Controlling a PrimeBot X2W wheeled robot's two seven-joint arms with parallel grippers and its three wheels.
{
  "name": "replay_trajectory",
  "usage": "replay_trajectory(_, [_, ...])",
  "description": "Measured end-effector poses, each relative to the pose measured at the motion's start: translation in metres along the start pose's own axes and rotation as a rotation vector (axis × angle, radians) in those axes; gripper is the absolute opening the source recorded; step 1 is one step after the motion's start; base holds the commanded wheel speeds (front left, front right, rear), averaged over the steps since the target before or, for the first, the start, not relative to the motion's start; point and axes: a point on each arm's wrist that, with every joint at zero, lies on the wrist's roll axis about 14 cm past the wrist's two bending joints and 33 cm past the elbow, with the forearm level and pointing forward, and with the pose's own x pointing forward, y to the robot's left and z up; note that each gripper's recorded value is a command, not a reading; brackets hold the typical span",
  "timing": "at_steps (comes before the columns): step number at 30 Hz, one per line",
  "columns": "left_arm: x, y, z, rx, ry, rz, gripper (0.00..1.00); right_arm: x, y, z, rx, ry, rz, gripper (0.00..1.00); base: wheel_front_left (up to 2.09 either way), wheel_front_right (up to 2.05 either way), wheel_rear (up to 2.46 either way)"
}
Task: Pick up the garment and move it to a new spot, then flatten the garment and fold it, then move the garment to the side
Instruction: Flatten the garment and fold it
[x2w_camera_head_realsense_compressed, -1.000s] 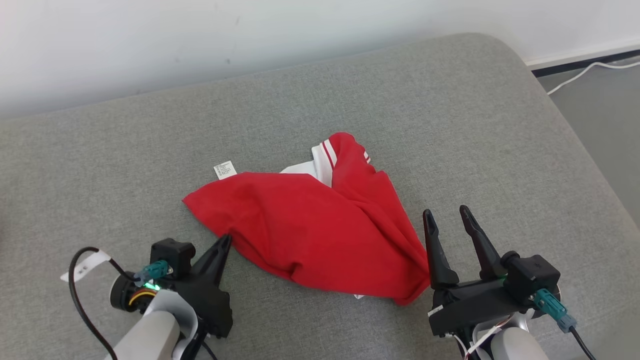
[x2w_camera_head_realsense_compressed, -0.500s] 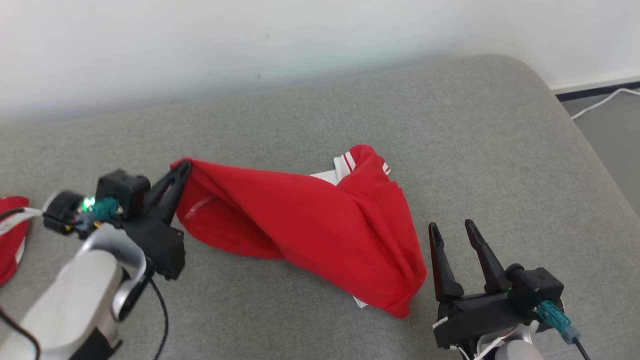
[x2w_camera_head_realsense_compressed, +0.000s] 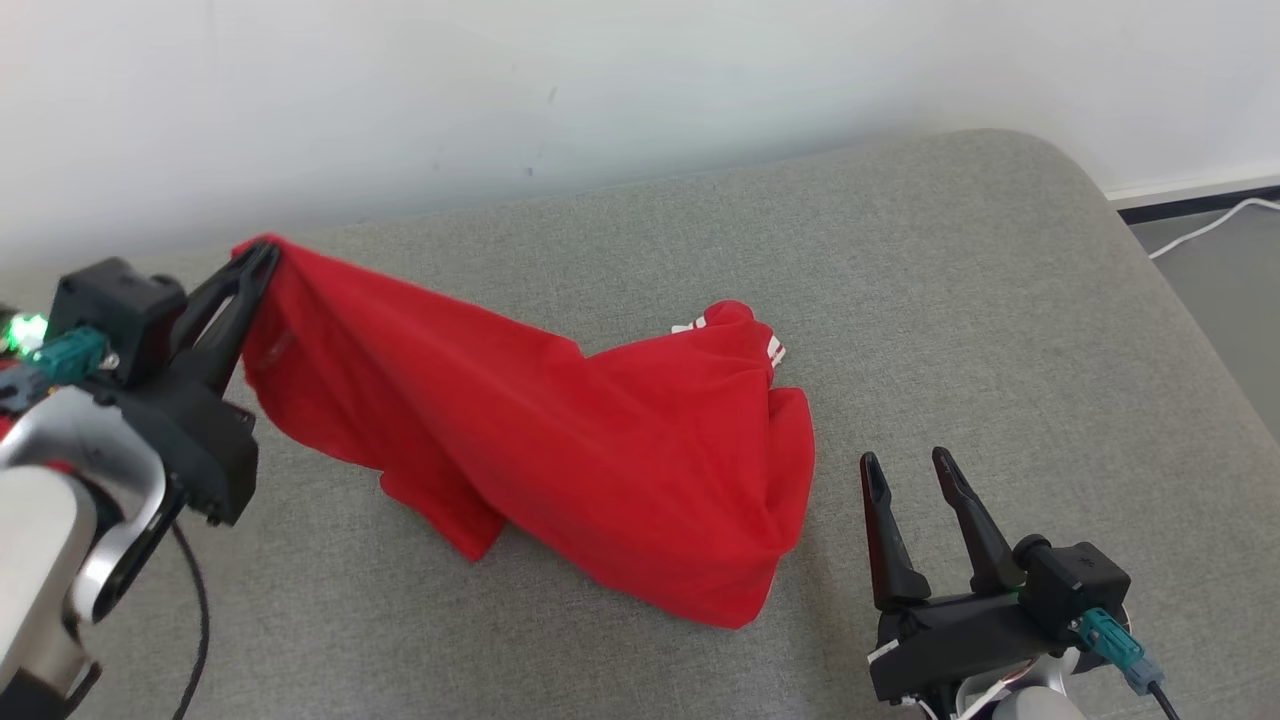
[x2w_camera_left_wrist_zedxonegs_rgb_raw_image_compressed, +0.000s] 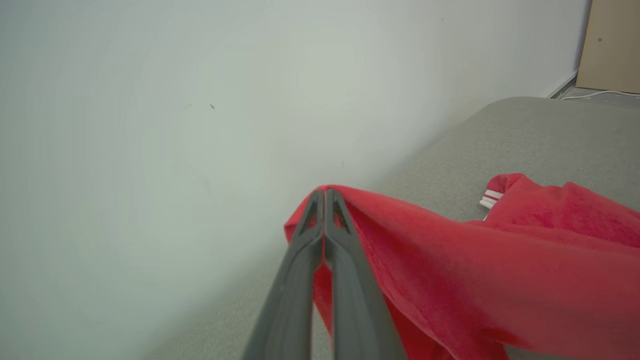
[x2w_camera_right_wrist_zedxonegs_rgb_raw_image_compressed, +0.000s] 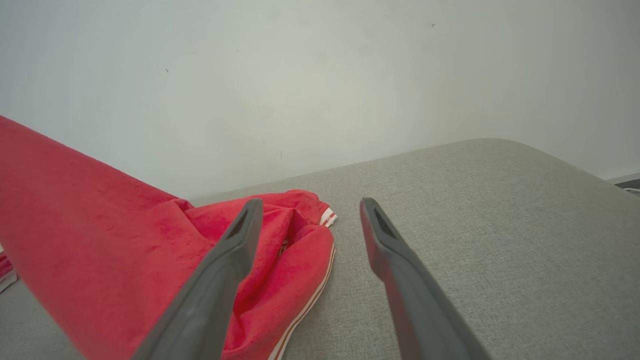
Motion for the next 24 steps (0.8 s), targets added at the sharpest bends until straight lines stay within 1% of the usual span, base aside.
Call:
replay_trajectory(2, [-0.007, 0.002, -0.018, -0.015, 0.053, 0.014, 0.0, -0.001, -0.001, 0.0, -0.001, 0.001, -0.005, 1.0, 0.0, 0.0, 0.0])
replay_trajectory(4, [-0.009, 0.003, -0.026, -0.026, 0.077, 0.016, 0.0, -0.001, -0.002, 0.0, -0.001, 0.001, -0.006, 1.0, 0.0, 0.0, 0.0])
replay_trajectory(9, [-0.022, 0.016, -0.072, -0.059, 0.19, 0.066, 0.0, -0.001, -0.004, -0.002, -0.004, 0.007, -0.013, 1.0, 0.0, 0.0, 0.0])
replay_trajectory(12, [-0.029, 0.03, -0.093, -0.032, 0.244, 0.095, 0.0, -0.001, -0.008, -0.003, -0.012, 0.011, -0.021, 1.0, 0.0, 0.0, 0.0])
replay_trajectory(16, [-0.029, 0.042, -0.098, -0.01, 0.245, 0.119, 0.0, -0.002, -0.013, -0.004, -0.016, 0.017, -0.035, 1.0, 0.0, 0.0, 0.0])
replay_trajectory(20, [-0.025, 0.054, -0.092, 0.017, 0.22, 0.145, 0.0, -0.002, -0.013, -0.005, -0.02, 0.019, -0.037, 1.0, 0.0, 0.0, 0.0])
replay_trajectory(22, [-0.022, 0.053, -0.087, 0.016, 0.196, 0.141, 0.0, -0.002, -0.013, -0.004, -0.021, 0.02, -0.037, 1.0, 0.0, 0.0, 0.0])
replay_trajectory(24, [-0.021, 0.046, -0.091, 0.002, 0.202, 0.127, 0.0, -0.002, -0.013, -0.005, -0.021, 0.022, -0.036, 1.0, 0.0, 0.0, 0.0])
